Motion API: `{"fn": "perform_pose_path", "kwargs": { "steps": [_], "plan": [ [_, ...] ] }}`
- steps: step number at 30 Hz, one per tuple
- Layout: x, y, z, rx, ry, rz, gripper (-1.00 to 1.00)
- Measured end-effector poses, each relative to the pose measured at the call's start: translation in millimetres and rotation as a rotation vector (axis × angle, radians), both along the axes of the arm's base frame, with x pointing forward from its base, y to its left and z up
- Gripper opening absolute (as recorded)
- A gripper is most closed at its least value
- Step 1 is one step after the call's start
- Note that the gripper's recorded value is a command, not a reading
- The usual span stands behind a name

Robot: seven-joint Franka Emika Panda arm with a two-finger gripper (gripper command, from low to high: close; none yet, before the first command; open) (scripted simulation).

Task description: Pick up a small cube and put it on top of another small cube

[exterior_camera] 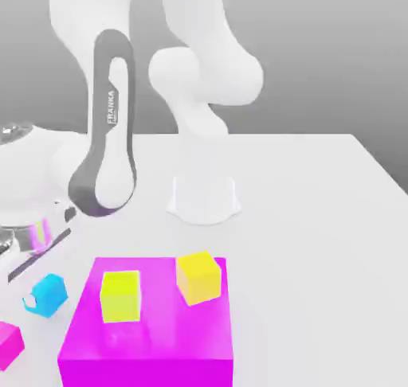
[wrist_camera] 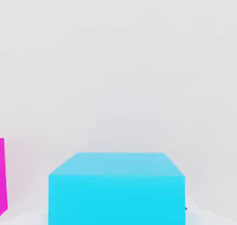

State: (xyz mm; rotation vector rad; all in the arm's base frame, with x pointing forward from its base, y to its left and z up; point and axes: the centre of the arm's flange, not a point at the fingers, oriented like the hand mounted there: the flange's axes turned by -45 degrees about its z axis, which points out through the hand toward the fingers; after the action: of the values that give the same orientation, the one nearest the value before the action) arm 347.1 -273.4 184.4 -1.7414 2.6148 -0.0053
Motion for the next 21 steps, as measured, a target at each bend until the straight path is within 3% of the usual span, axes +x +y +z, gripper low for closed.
{"fn": "perform_pose_path", "kwargs": {
  "steps": [8,15,19,20,21],
  "plan": [
    [62,79,76,0.05,-0.033,0.577,-1.0],
    [88,147,148,0.012,-0.009,1.104,-1.0],
    [91,155,109,0.003,0.0,1.167,-1.0],
    [90,155,99,0.002,0.001,1.17,1.0],
    [90,155,99,0.002,0.001,1.17,1.0]
  ]
}}
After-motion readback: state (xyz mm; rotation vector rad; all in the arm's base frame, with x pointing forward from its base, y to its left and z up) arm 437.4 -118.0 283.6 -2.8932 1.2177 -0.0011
